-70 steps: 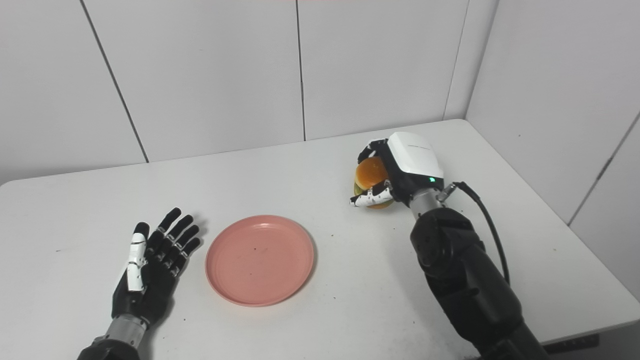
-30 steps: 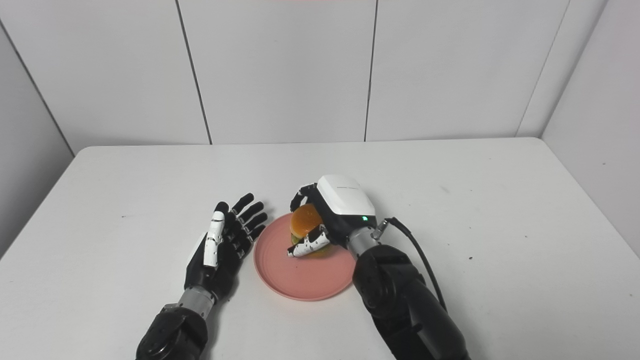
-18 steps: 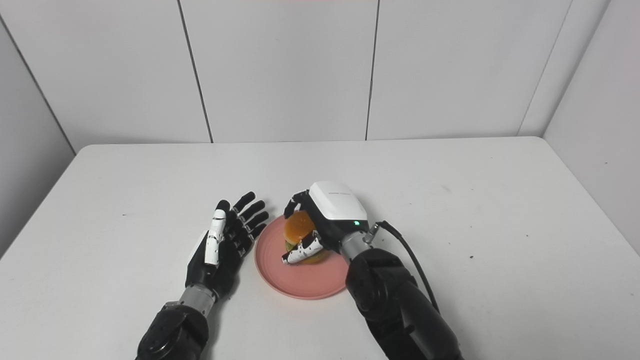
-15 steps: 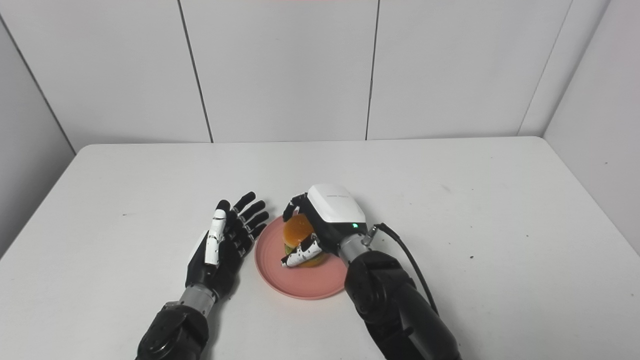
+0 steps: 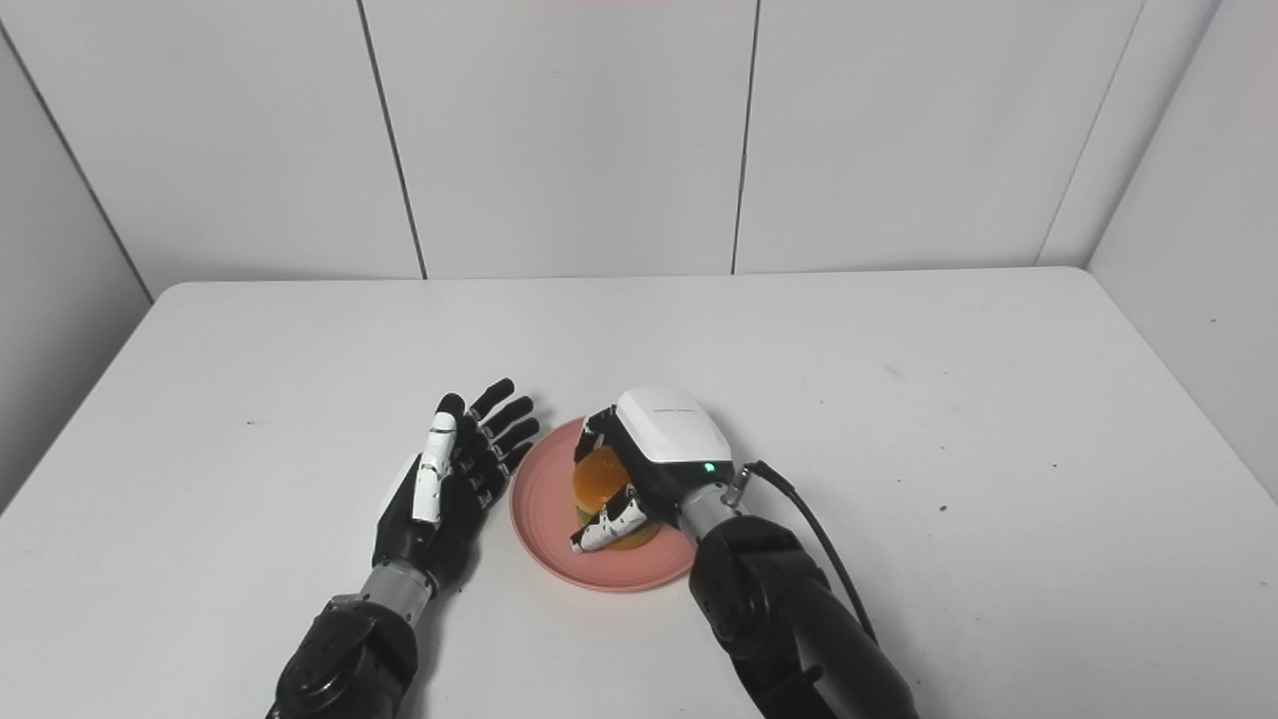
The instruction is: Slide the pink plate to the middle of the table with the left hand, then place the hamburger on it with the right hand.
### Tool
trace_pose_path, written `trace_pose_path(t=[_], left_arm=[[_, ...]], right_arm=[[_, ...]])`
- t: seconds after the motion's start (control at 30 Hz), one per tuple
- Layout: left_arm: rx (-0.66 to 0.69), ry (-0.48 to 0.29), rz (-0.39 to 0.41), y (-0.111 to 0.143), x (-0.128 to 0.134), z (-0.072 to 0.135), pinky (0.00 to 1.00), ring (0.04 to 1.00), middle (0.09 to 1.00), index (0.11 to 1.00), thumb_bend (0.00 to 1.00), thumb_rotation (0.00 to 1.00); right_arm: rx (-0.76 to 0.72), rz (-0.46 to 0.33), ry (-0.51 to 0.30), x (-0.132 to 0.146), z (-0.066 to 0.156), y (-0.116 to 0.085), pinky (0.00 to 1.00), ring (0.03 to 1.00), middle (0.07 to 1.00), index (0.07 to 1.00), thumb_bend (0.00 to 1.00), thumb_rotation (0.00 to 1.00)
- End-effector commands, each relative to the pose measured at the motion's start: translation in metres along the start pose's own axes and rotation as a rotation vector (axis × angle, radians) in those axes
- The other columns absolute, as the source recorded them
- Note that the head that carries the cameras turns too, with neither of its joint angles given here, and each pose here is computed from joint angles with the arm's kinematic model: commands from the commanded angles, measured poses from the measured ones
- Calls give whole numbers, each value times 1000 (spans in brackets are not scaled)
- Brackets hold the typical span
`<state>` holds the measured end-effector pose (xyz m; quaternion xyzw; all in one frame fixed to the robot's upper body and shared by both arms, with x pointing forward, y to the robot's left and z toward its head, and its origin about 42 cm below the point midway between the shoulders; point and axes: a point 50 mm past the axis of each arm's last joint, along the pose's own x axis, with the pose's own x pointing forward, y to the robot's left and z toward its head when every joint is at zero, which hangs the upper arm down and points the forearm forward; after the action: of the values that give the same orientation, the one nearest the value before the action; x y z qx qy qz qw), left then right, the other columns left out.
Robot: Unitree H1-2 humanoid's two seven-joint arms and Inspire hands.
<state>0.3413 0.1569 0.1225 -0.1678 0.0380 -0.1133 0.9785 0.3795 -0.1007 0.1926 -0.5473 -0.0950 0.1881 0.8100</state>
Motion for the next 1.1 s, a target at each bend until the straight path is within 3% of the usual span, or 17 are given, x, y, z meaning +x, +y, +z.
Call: trace_pose_path(t=[0.0, 0.1, 0.2, 0.27, 0.33, 0.4, 0.5, 0.57, 0.6, 0.7, 0.83, 1.07], left_arm=[[12, -17, -14, -3, 5, 8, 899, 881, 874, 861, 559, 1000], [11, -18, -14, -3, 5, 8, 897, 881, 873, 859, 559, 1000], [9, -18, -15, -3, 5, 8, 898, 880, 873, 858, 558, 1000], [11, -17, -16, -3, 5, 8, 898, 882, 873, 858, 561, 1000], [12, -16, -15, -3, 5, 8, 899, 882, 874, 860, 565, 1000], [13, -15, -14, -3, 5, 8, 899, 882, 875, 861, 567, 1000], [12, -14, -15, -3, 5, 8, 901, 891, 882, 869, 566, 1000], [11, -12, -18, -3, 5, 8, 903, 898, 885, 873, 566, 1000], [10, -11, -19, -3, 5, 8, 902, 902, 886, 875, 567, 1000], [7, -9, -22, -3, 5, 8, 904, 907, 889, 878, 565, 1000], [-3, -9, -22, -3, 6, 7, 914, 916, 897, 882, 563, 1000], [-8, -6, -20, -4, 6, 8, 915, 905, 889, 878, 566, 1000]], right_arm=[[-29, -61, -67, 4, 11, -16, 239, 326, 477, 487, 529, 0], [-55, -67, -63, 2, 11, -16, 263, 358, 434, 526, 522, 3], [-78, -69, -66, 1, 12, -17, 328, 437, 459, 517, 525, 7], [-94, -78, -69, 0, 12, -18, 330, 470, 600, 501, 521, 112], [-97, -84, -73, -2, 12, -20, 347, 505, 663, 498, 519, 138], [-96, -86, -76, -3, 12, -20, 374, 553, 717, 658, 658, 208], [-97, -98, -80, -6, 12, -22, 435, 615, 777, 769, 725, 342], [-92, -107, -86, -7, 11, -22, 457, 627, 789, 796, 736, 431], [-91, -110, -88, -7, 11, -23, 466, 638, 803, 818, 745, 524], [-92, -118, -89, -8, 9, -23, 472, 647, 813, 834, 757, 598], [-85, -127, -101, -9, 7, -25, 532, 679, 829, 865, 829, 806], [-67, -148, -114, -12, 8, -31, 552, 681, 837, 883, 894, 920]])
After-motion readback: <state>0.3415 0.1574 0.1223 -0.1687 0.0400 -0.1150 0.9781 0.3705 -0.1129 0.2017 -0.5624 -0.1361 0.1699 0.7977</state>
